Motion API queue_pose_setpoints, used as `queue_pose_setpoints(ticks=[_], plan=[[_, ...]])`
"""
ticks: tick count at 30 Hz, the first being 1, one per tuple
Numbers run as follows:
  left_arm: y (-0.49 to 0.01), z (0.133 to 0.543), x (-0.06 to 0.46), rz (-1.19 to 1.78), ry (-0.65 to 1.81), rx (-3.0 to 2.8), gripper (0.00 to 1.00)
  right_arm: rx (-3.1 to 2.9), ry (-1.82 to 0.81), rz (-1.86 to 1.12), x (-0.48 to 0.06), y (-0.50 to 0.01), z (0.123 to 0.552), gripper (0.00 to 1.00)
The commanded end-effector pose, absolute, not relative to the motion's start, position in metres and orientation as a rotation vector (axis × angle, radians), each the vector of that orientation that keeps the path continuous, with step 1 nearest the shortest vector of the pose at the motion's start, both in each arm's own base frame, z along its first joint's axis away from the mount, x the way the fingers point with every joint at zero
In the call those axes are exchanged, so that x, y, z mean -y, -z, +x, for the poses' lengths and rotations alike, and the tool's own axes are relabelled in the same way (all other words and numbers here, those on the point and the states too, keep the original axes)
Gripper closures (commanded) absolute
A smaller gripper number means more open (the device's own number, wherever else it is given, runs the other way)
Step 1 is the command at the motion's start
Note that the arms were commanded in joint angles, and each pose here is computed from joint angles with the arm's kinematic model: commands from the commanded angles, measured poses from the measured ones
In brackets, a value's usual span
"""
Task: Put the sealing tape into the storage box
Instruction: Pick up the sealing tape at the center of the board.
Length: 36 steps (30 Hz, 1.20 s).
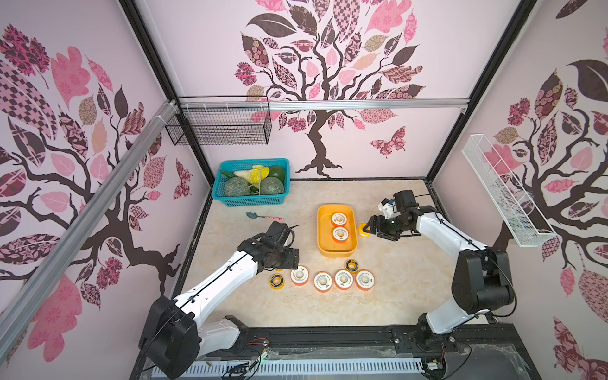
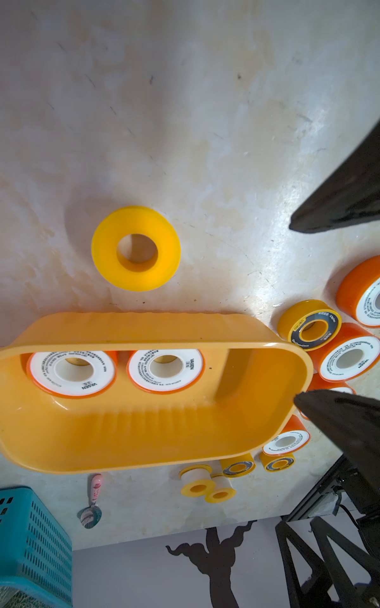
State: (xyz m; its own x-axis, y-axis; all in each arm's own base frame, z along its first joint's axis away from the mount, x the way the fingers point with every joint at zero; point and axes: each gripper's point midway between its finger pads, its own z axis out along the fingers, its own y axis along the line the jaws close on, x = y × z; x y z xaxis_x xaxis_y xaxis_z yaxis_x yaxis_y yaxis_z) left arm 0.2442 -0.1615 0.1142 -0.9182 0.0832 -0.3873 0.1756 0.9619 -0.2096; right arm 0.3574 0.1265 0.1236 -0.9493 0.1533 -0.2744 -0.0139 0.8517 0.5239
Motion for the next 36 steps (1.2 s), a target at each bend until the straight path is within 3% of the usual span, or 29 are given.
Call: queue_pose_setpoints(ticks=[1, 10, 36], plan=[[-0.111, 0.245, 0.164, 0.213, 0.332, -2.725, 0.21, -2.712, -0.814, 0.106, -0.129, -0.123, 0.360, 0.20], [-0.094, 0.236, 0.191, 0.428, 0.260, -2.746, 0.14, -2.732, -0.821, 0.105, -0.130, -0.117, 0.359, 0.20], [-0.049, 0.237, 0.208, 0.598, 0.150, -2.831, 0.10, -2.755, -0.821, 0.093, -0.131, -0.114, 0.358, 0.19]])
